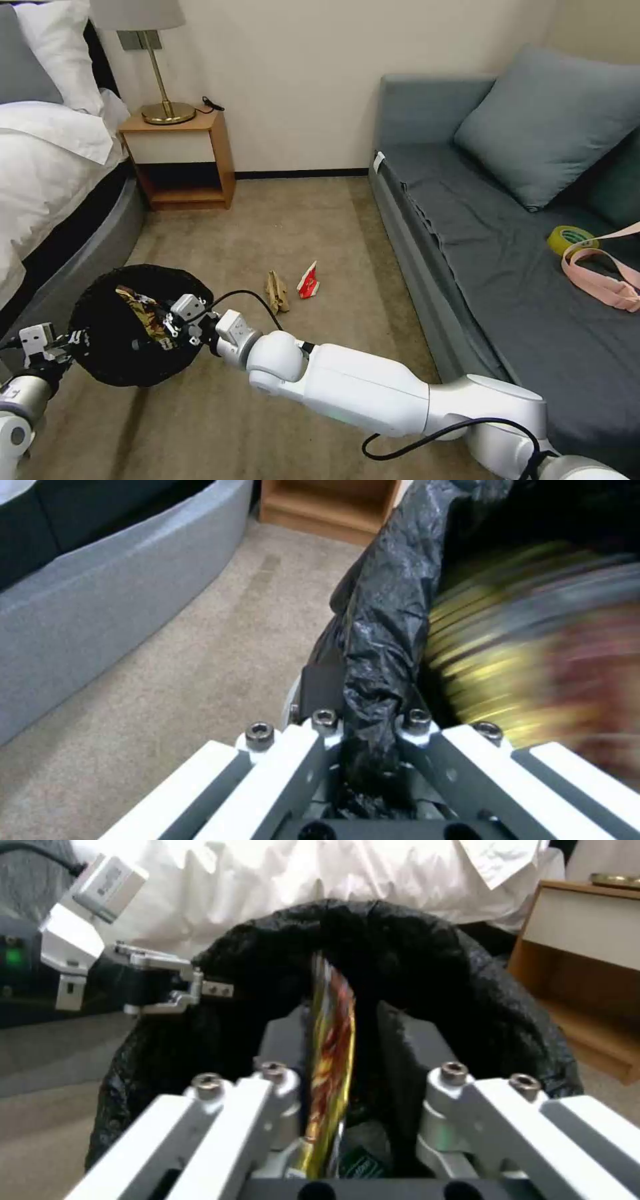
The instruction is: Pick up the trash bin, then pick up the garbage on the floor and place it into the trash bin.
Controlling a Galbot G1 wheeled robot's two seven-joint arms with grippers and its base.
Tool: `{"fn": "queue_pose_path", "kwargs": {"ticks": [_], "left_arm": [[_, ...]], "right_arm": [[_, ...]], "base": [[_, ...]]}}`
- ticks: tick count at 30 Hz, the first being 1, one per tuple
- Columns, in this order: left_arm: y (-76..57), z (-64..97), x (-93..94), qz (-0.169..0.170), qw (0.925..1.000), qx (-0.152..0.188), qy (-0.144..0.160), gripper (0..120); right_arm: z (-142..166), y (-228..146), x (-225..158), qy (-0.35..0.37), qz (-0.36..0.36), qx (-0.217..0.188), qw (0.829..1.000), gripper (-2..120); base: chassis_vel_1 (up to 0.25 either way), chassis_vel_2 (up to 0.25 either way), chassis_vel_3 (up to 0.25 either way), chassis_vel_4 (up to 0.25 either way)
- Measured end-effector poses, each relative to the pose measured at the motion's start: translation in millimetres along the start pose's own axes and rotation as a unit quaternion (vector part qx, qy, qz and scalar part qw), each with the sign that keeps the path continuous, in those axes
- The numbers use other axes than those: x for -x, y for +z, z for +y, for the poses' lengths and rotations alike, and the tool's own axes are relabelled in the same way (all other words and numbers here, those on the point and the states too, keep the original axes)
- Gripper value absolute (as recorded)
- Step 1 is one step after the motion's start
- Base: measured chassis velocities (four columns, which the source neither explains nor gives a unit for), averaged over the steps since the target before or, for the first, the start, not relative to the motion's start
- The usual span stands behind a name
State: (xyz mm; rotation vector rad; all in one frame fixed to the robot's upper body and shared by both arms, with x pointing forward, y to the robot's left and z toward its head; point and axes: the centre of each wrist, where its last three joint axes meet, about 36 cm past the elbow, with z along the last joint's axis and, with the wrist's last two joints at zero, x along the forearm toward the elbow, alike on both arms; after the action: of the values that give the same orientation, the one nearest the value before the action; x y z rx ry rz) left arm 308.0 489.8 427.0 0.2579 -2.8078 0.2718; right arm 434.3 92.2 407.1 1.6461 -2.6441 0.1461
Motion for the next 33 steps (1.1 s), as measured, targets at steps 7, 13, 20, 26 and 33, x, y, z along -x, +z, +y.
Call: {"fn": "queue_pose_path", "kwargs": {"ticks": [7, 13, 20, 26, 33], "left_arm": [[-0.5, 0.9, 1.0, -0.001, 1.0, -0.001, 0.002, 1], [-1.9, 4.2, 2.0, -0.002, 1.0, 0.001, 0.003, 1], [-6.3, 5.9, 0.4, -0.008, 1.0, 0.003, 0.001, 1], [-19.2, 5.0, 3.5, -0.012, 0.9998, 0.016, 0.003, 1], [-30.1, 1.8, 5.2, -0.017, 0.9996, 0.024, 0.003, 1]], "right_arm": [[-21.8, -12.6, -8.0, 0.022, -0.011, -0.042, 0.999, 57], [-73.6, -60.7, -41.5, 0.083, -0.054, -0.094, 0.991, 79], [-136.8, -95.6, -118.7, 0.185, -0.056, -0.128, 0.973, 99], [-150.1, -99.0, -199.9, 0.27, -0.025, -0.11, 0.956, 100], [-130.4, -102.3, -276.4, 0.341, -0.018, -0.089, 0.936, 100]], "base": [[0.0, 0.0, 0.0, 0.0], [0.0, 0.0, 0.0, 0.0], [0.0, 0.0, 0.0, 0.0], [0.0, 0.0, 0.0, 0.0], [0.0, 0.0, 0.0, 0.0]]}}
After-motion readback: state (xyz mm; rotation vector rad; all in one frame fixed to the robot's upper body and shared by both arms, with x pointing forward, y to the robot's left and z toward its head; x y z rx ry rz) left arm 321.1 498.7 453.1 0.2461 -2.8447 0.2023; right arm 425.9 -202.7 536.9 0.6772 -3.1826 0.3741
